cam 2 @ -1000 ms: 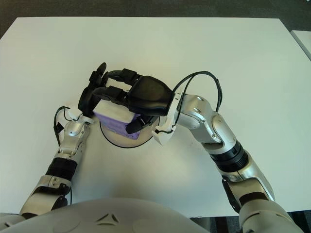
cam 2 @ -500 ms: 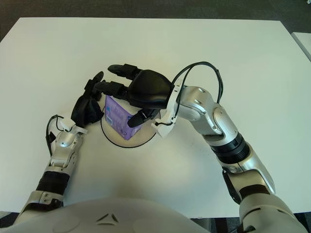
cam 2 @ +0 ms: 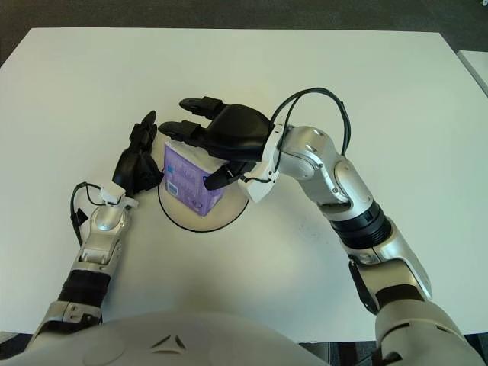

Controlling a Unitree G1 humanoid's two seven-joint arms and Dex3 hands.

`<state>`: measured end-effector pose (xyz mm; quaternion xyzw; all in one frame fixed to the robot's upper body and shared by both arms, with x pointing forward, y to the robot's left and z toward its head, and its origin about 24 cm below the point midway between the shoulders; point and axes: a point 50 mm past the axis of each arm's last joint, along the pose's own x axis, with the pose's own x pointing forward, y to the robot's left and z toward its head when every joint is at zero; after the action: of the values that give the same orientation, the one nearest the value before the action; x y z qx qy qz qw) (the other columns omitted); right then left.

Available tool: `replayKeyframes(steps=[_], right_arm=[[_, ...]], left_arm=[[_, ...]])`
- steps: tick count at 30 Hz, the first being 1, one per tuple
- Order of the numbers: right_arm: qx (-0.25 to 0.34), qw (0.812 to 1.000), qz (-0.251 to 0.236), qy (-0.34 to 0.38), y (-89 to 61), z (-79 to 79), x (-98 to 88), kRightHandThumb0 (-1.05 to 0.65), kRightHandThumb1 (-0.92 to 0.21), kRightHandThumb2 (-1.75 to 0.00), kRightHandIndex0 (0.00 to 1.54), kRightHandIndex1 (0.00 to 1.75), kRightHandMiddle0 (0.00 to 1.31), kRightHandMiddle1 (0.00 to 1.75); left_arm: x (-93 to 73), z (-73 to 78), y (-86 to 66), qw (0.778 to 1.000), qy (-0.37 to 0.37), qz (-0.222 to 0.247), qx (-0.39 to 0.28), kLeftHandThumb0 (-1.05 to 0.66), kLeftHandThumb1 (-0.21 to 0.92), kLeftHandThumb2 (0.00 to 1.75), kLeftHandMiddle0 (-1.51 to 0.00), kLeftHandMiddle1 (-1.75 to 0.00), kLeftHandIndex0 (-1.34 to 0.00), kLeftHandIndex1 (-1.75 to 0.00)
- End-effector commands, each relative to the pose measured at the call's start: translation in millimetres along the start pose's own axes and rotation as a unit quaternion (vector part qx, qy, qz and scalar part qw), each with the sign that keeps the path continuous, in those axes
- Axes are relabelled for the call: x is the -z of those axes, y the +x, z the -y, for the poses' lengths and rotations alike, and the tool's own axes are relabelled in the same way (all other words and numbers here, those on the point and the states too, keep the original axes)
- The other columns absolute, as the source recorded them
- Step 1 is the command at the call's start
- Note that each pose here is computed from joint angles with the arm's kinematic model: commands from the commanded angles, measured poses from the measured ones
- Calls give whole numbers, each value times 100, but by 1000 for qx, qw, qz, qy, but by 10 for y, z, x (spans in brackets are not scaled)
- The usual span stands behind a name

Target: Put the tissue paper into the plate.

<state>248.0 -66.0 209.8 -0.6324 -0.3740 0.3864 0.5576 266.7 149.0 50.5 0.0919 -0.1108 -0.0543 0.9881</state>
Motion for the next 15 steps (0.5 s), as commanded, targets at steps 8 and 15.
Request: replayKeyframes(steps=[8, 15], right_arm=[[48, 998, -10, 41, -20, 66, 134, -96, -92, -92, 3, 2, 1, 6], [76, 988, -19, 133, -29, 114, 236, -97, -92, -85, 4, 2, 0, 7]], left_arm=[[403, -72, -130, 996, 20, -85, -28, -84, 92, 120, 0, -12, 0, -33], [503, -100, -140, 994, 40, -97, -36, -83, 92, 118, 0, -9, 0, -24]])
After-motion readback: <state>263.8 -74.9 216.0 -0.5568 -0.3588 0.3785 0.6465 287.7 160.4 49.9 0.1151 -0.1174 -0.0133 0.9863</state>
